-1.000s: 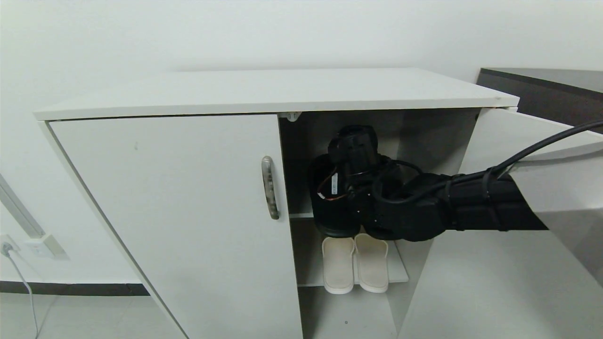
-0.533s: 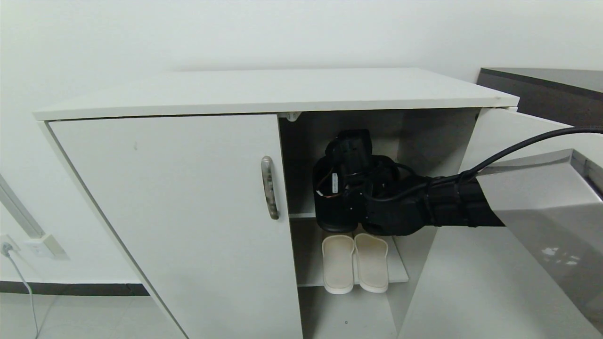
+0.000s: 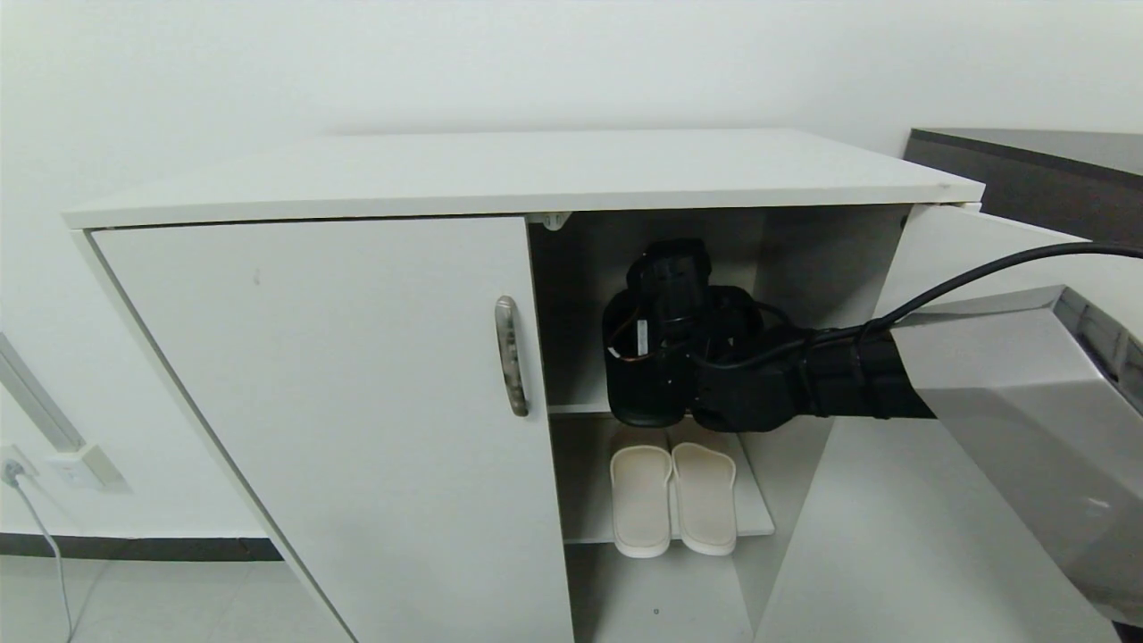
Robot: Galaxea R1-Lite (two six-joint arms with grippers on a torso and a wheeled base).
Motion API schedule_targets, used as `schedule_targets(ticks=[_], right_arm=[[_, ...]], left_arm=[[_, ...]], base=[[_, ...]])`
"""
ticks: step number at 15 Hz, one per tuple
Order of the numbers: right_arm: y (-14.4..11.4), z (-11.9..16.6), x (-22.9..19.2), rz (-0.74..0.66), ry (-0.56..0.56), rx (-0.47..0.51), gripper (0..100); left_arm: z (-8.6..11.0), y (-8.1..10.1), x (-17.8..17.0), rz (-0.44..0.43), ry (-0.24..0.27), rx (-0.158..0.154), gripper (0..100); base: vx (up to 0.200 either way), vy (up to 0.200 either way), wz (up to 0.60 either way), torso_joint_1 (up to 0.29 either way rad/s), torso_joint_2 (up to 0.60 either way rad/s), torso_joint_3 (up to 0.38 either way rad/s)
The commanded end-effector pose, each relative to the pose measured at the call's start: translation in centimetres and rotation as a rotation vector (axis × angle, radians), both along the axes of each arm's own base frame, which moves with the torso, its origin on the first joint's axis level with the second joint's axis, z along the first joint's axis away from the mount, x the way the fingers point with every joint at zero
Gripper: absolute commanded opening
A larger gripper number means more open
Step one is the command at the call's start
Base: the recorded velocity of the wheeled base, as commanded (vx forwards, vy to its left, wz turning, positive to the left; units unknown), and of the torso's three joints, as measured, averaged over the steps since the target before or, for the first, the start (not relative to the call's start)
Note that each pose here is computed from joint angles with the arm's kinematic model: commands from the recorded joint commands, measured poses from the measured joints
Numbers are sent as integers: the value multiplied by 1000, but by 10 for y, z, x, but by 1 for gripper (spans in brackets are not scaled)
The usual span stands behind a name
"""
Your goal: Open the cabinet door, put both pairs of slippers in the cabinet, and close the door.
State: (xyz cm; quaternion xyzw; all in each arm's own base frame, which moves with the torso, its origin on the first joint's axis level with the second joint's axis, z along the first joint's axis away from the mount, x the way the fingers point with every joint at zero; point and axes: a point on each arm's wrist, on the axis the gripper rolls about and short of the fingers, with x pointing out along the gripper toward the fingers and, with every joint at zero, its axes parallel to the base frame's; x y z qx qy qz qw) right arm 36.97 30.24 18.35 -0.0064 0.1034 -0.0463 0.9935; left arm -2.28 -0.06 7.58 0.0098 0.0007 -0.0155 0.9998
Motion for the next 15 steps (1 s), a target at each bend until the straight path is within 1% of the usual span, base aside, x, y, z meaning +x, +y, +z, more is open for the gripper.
schedule_targets(ticks=[1, 3, 7, 8, 11, 12, 15], right_arm=[[-1, 1, 1, 4, 0, 2, 0], [-5, 2, 8, 4, -3, 10, 0], [-5, 1, 8, 17, 1, 12, 0], [-5, 1, 9, 17, 2, 11, 100], [-5, -2, 6, 18, 12, 4, 100], [-5, -3, -3, 23, 26, -13, 100], [-7, 10, -26, 49, 24, -10, 100]], left_arm=[[0, 0, 0, 0, 0, 0, 0], [0, 0, 0, 0, 0, 0, 0], [0, 0, 0, 0, 0, 0, 0], [0, 0, 0, 0, 0, 0, 0], [0, 0, 0, -1, 0, 0, 0], [0, 0, 0, -1, 0, -1, 0], [0, 0, 0, 0, 0, 0, 0]], base=[[0, 0, 0, 0, 0, 0], [0, 0, 0, 0, 0, 0], [0, 0, 0, 0, 0, 0], [0, 0, 0, 0, 0, 0], [0, 0, 0, 0, 0, 0], [0, 0, 0, 0, 0, 0], [0, 0, 0, 0, 0, 0]])
